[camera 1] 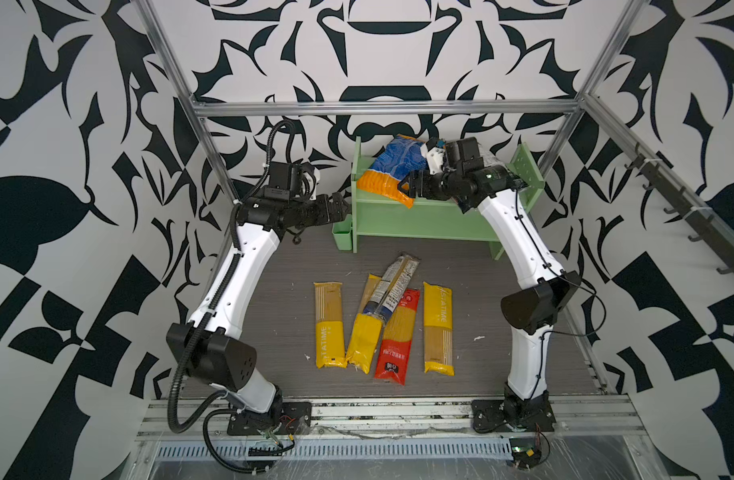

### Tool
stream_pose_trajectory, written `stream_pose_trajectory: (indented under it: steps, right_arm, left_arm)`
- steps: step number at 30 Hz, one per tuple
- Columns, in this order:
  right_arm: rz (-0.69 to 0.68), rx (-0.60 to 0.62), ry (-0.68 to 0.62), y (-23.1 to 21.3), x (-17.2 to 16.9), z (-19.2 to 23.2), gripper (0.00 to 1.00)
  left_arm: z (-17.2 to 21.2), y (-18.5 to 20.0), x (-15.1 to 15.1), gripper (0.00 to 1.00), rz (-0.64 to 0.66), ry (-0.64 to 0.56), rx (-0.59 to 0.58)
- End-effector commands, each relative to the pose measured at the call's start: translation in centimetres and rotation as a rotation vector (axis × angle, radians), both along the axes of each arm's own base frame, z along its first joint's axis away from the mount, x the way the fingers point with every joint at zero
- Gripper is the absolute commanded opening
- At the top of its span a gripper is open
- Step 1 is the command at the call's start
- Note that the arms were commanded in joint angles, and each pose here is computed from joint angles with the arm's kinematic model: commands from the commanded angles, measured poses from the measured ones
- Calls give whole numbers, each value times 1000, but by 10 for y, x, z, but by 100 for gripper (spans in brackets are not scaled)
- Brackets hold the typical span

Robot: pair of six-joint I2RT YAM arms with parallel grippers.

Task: Place and organize the pasta boxes and bags onto the shelf
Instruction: 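Lower the bag onto the top tier with the right gripper while the left holds back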

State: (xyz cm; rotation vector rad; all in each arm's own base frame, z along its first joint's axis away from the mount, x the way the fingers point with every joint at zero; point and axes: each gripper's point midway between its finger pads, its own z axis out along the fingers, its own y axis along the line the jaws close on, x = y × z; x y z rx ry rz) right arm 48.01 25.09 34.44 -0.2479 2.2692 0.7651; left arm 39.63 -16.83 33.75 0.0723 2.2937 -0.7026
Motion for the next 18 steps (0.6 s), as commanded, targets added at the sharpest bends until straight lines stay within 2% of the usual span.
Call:
stream_pose_trajectory:
  steps: [1, 6, 12, 18]
  right_arm:
    - [18, 10, -4, 4, -10, 9, 82]
    - [22, -9, 14, 8, -10, -1, 81]
    - [8, -47, 21, 5, -7, -11, 75]
    - [12, -137, 18, 8, -9, -25, 69]
  left_arm:
    - [10, 8, -11, 99, 31, -32, -9]
    - [7, 14, -23, 99, 48, -21, -4]
    - [8, 18, -31, 99, 59, -23, -4]
    - [7, 20, -35, 99, 62, -21, -3]
